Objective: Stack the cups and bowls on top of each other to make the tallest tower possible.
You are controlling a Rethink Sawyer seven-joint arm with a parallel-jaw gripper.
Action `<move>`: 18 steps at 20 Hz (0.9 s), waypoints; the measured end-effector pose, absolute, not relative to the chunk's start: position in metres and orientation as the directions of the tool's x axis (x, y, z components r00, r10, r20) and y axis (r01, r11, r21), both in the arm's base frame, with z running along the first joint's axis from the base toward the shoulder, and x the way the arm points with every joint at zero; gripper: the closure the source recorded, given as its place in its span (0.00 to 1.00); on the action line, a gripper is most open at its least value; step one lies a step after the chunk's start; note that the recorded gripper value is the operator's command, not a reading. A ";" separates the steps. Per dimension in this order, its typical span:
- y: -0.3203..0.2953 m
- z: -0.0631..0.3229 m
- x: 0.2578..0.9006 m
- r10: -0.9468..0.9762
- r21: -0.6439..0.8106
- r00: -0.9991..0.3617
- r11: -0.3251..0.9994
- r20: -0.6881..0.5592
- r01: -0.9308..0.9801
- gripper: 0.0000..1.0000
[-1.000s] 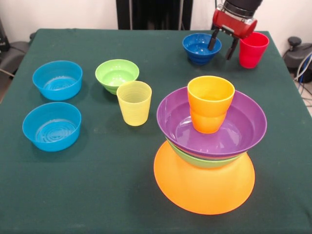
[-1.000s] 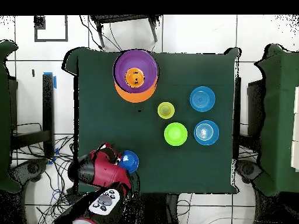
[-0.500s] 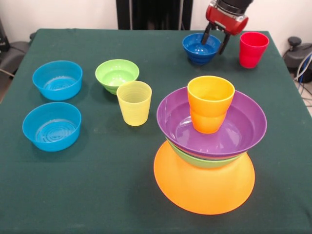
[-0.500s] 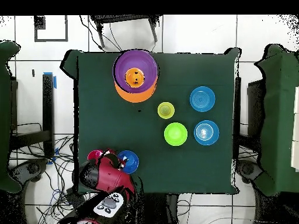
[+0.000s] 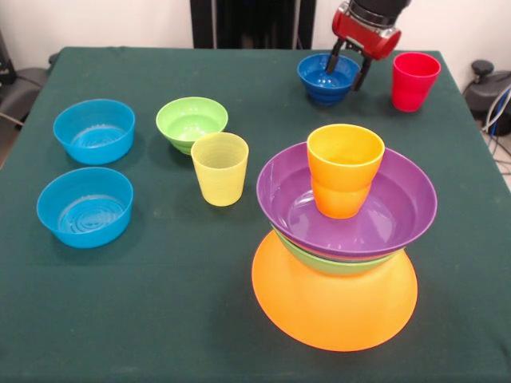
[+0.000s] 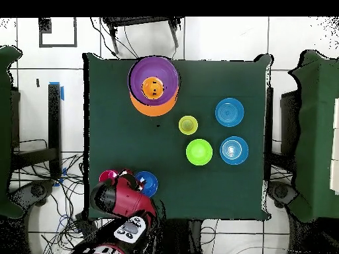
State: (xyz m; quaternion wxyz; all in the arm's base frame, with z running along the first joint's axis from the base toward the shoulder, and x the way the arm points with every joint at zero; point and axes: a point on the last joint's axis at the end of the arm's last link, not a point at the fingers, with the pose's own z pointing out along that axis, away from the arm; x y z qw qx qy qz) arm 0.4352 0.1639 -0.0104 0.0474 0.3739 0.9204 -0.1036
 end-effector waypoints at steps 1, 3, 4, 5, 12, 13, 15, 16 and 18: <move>0.165 -0.012 0.435 0.681 -0.154 -0.715 0.698 -0.159 0.699 0.00; 0.166 -0.014 0.435 0.681 -0.152 -0.716 0.699 -0.155 0.699 0.00; 0.167 -0.015 0.434 0.681 -0.151 -0.716 0.700 -0.153 0.698 0.00; 0.168 -0.016 0.434 0.680 -0.151 -0.718 0.701 -0.152 0.696 0.00; 0.171 -0.024 0.429 0.672 -0.152 -0.724 0.708 -0.155 0.689 1.00; 0.171 -0.024 0.429 0.671 -0.152 -0.724 0.708 -0.156 0.689 1.00; 0.171 -0.023 0.428 0.669 -0.152 -0.726 0.710 -0.159 0.688 1.00; 0.172 -0.023 0.428 0.668 -0.152 -0.727 0.711 -0.160 0.687 1.00; 0.172 -0.020 0.427 0.661 -0.156 -0.731 0.715 -0.168 0.682 1.00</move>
